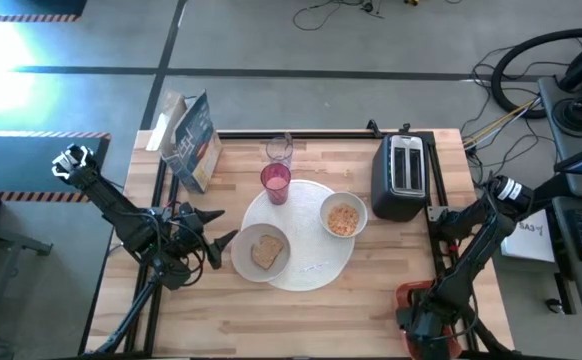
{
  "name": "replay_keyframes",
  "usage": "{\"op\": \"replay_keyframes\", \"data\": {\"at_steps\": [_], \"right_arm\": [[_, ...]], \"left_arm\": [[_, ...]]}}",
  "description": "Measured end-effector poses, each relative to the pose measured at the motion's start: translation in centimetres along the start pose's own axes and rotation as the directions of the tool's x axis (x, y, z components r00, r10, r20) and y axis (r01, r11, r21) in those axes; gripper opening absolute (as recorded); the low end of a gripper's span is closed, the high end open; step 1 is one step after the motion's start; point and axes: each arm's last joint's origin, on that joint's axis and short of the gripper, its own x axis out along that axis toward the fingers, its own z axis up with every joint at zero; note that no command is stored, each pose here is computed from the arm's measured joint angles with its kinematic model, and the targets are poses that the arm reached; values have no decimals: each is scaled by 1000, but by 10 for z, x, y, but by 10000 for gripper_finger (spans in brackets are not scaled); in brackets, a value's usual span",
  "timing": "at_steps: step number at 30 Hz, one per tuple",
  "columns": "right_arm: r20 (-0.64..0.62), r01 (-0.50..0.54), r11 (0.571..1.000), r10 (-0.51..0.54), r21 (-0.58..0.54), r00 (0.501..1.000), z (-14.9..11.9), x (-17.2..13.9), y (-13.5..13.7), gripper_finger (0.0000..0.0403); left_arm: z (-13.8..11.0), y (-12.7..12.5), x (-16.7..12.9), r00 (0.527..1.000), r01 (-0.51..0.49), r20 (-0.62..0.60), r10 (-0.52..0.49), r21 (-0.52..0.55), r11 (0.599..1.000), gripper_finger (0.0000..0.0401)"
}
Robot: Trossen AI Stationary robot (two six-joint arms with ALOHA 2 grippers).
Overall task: Arrange a breakfast setting
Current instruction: Put the apple on the white table mat to the bottom of the brown plate
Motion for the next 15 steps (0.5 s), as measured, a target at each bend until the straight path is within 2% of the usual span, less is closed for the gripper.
{"op": "replay_keyframes", "data": {"at_steps": [5, 15], "right_arm": [[-25, 18, 993, -15, 115, 1000, -2, -1, -1, 98], [-31, -9, 998, 10, 56, 999, -4, -15, 14, 161]], "left_arm": [[0, 0, 0, 1000, 0, 0, 0, 0, 1000, 307], [0, 0, 0, 1000, 0, 1, 0, 7, 1000, 307]]}}
